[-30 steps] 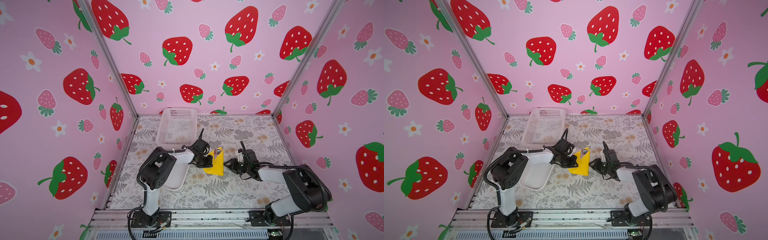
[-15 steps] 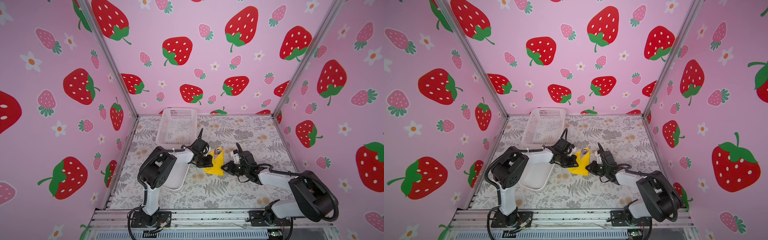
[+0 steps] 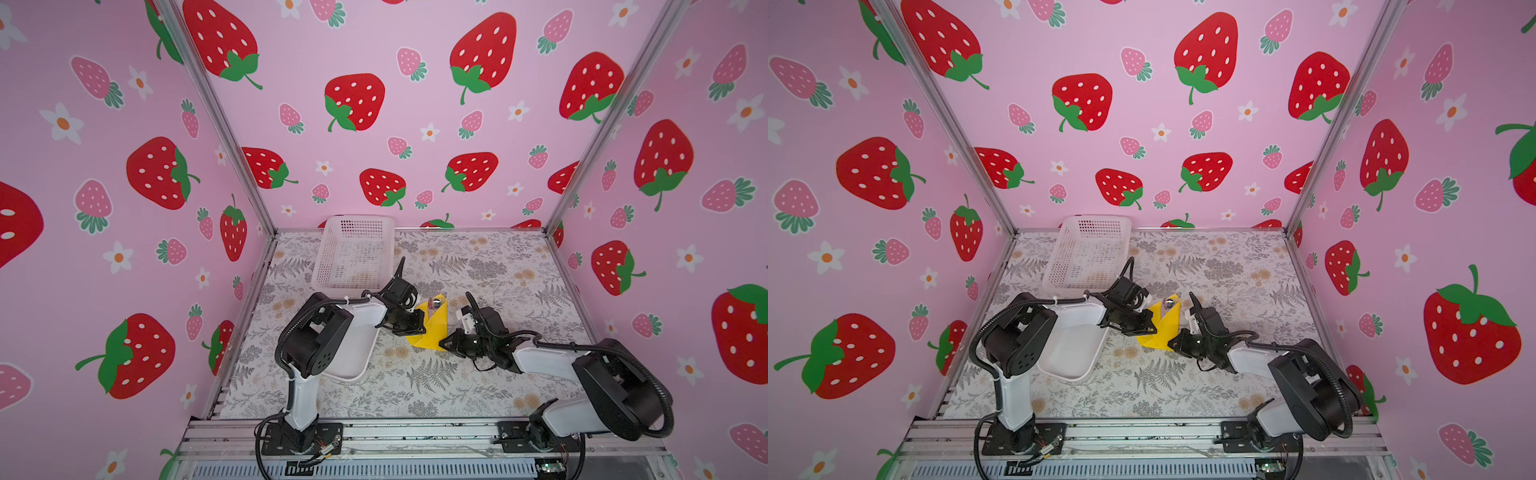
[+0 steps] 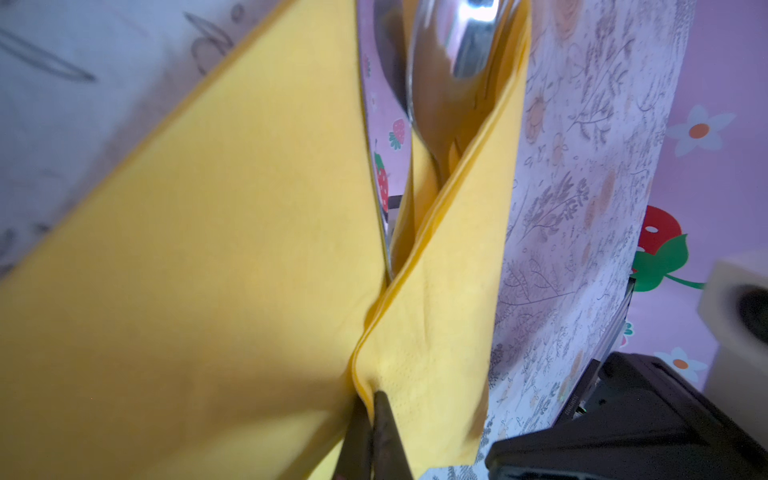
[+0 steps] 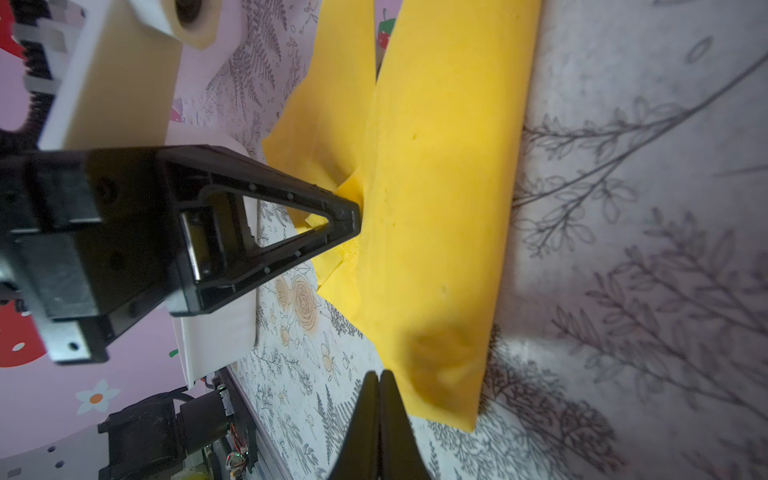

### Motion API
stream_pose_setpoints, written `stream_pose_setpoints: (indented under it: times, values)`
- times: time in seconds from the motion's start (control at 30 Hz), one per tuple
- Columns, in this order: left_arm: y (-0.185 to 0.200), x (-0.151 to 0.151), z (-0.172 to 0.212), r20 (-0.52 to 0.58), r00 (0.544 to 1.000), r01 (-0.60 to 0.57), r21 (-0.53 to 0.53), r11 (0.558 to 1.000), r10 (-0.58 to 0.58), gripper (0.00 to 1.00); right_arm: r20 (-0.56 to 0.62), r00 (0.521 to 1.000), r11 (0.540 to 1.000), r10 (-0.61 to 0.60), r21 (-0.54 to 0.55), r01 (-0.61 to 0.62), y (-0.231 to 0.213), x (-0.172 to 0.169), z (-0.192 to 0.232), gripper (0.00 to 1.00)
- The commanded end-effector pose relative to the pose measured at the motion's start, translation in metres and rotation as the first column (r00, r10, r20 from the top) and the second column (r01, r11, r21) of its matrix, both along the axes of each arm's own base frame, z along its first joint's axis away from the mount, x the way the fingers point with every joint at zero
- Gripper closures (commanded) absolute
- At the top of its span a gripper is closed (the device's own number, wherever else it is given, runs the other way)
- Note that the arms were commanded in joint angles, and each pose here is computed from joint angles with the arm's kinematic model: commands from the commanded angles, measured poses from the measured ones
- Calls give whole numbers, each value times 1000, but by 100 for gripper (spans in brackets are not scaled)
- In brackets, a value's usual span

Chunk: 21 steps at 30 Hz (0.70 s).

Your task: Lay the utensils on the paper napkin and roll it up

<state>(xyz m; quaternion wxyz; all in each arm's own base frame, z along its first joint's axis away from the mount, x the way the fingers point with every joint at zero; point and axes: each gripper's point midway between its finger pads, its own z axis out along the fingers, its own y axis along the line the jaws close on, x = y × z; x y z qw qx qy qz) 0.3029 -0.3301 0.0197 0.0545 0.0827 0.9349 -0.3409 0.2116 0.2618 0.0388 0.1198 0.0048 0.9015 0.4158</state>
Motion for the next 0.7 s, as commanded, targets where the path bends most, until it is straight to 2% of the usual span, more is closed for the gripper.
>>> stream_pose_setpoints:
  times: [0.0, 0.23, 0.43, 0.67]
  values:
    - [16, -8, -24, -44, 999, -21, 71, 997, 24, 100, -11, 1000, 1000, -10, -17, 10, -1, -2, -10, 94]
    - [17, -9, -25, -51, 998, -22, 74, 997, 26, 100, 7, 999, 998, -43, -54, 43, -7, 5, -11, 93]
    - [16, -8, -24, -50, 998, -26, 72, 997, 29, 100, 83, 996, 1000, -26, -12, 27, -7, 3, 10, 93]
    - [15, -6, -21, -49, 998, -27, 68, 997, 30, 100, 11, 1000, 1000, 6, -26, -6, -7, -8, -10, 92]
